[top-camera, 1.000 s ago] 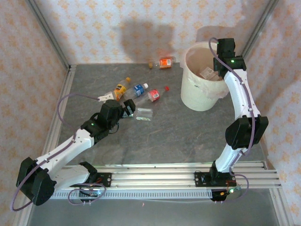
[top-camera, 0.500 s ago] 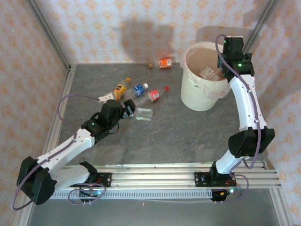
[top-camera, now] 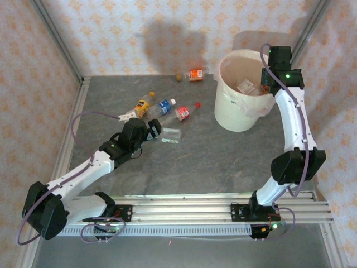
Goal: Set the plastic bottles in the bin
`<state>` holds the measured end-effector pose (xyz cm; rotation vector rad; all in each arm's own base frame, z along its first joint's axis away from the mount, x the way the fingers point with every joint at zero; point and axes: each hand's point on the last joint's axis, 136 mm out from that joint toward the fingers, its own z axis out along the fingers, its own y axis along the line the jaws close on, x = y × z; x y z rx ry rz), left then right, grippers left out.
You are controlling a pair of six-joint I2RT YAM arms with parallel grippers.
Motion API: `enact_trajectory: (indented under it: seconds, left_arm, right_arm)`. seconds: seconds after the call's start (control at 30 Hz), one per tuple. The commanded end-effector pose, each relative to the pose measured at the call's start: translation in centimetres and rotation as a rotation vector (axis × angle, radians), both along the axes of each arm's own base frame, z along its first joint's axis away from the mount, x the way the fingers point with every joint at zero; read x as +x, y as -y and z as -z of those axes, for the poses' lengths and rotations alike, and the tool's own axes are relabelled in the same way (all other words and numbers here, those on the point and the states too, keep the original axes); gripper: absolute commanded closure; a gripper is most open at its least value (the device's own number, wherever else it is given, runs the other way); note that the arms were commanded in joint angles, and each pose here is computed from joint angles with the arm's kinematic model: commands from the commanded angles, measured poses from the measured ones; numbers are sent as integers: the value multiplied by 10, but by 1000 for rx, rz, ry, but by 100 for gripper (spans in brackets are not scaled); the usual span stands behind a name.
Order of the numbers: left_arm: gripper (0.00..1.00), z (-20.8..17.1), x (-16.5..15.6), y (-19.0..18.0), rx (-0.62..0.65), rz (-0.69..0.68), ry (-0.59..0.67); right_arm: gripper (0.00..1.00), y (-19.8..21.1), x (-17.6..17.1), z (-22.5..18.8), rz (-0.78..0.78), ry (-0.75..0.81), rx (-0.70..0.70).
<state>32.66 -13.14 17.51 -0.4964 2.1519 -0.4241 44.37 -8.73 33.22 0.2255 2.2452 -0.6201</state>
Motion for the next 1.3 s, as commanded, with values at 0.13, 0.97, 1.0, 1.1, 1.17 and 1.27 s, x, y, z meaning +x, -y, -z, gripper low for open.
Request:
enact_trajectory:
  seconds: [0.13, 0.97, 1.0, 1.1, 1.17, 1.27]
  left_arm:
    - [0, -5, 4, -6, 11, -34, -3]
    - [0, -16, 22, -13, 153, -52, -44]
    - [0, -17, 23, -15, 164, -55, -46]
    - [0, -19, 26, -19, 193, -59, -57]
    - [0, -19, 30, -24, 224, -56, -72]
    - [0, -21, 37, -39, 336, -45, -128]
  right_arm:
    - [15, 16, 23, 50, 51, -85, 40]
    - [1, -57, -79, -79, -220, 512, 418]
    - [1, -66, -85, -80, -262, 530, 453]
    - [1, -91, -103, -75, -376, 543, 549]
    - [1, -105, -113, -71, -429, 546, 600]
    - [1, -123, -127, -63, -504, 547, 666]
